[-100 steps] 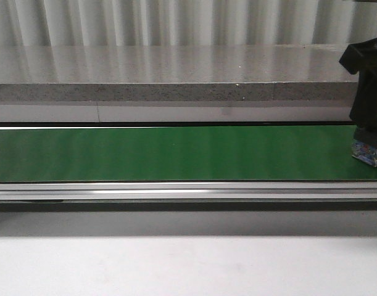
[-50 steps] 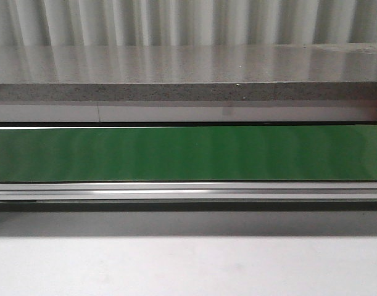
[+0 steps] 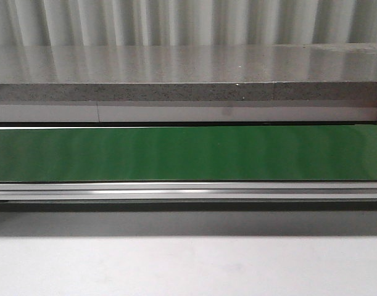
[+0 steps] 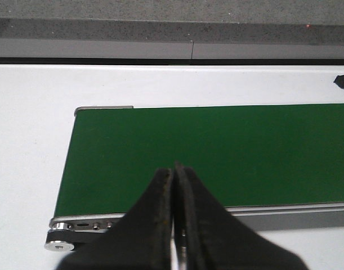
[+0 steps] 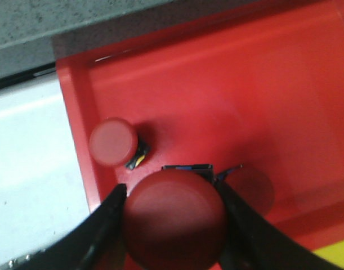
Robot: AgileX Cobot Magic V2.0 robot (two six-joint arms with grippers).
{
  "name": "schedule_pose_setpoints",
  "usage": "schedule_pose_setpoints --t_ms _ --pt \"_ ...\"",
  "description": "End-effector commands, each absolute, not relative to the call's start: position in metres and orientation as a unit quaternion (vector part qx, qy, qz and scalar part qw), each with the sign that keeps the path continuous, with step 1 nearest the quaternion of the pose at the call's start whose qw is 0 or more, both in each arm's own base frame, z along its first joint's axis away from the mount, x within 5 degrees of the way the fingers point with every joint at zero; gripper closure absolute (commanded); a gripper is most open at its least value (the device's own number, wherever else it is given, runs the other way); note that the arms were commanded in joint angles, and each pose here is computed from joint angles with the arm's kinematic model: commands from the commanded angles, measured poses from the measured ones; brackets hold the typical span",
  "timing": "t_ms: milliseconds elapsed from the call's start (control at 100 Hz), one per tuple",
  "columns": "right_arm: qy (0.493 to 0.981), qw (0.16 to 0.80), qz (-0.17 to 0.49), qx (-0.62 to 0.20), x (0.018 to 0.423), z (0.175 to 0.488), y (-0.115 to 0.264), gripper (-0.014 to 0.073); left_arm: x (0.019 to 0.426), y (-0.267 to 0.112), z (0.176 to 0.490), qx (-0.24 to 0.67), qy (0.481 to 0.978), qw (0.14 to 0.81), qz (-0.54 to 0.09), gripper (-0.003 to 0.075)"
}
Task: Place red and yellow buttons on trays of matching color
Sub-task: 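Carry the red button into the red tray and open the right gripper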
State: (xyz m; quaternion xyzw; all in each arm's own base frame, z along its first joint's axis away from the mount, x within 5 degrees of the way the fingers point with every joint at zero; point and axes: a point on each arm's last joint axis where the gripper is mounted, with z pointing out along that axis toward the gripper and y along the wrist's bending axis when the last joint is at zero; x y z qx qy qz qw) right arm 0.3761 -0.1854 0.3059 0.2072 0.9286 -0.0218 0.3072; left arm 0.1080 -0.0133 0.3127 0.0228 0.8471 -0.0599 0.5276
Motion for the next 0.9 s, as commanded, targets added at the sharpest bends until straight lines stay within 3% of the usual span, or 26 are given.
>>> schedule_pose_setpoints --t_ms 0,350,890 --pt "0.903 0.375 -0.038 0.207 0.387 0.333 -0.194 0.0489 0.11 -0.014 0.328 0.022 0.819 0.569 -0.067 0.074" --pt "0.907 0.365 -0.034 0.207 0.426 0.304 -0.214 0.0489 0.11 -0.014 0.328 0.022 0.819 0.569 -0.067 0.074" --pt "0.916 0.338 -0.028 0.214 0.443 0.259 -0.224 0.0477 0.11 -0.014 0.328 0.022 0.819 0.569 -0.067 0.074"
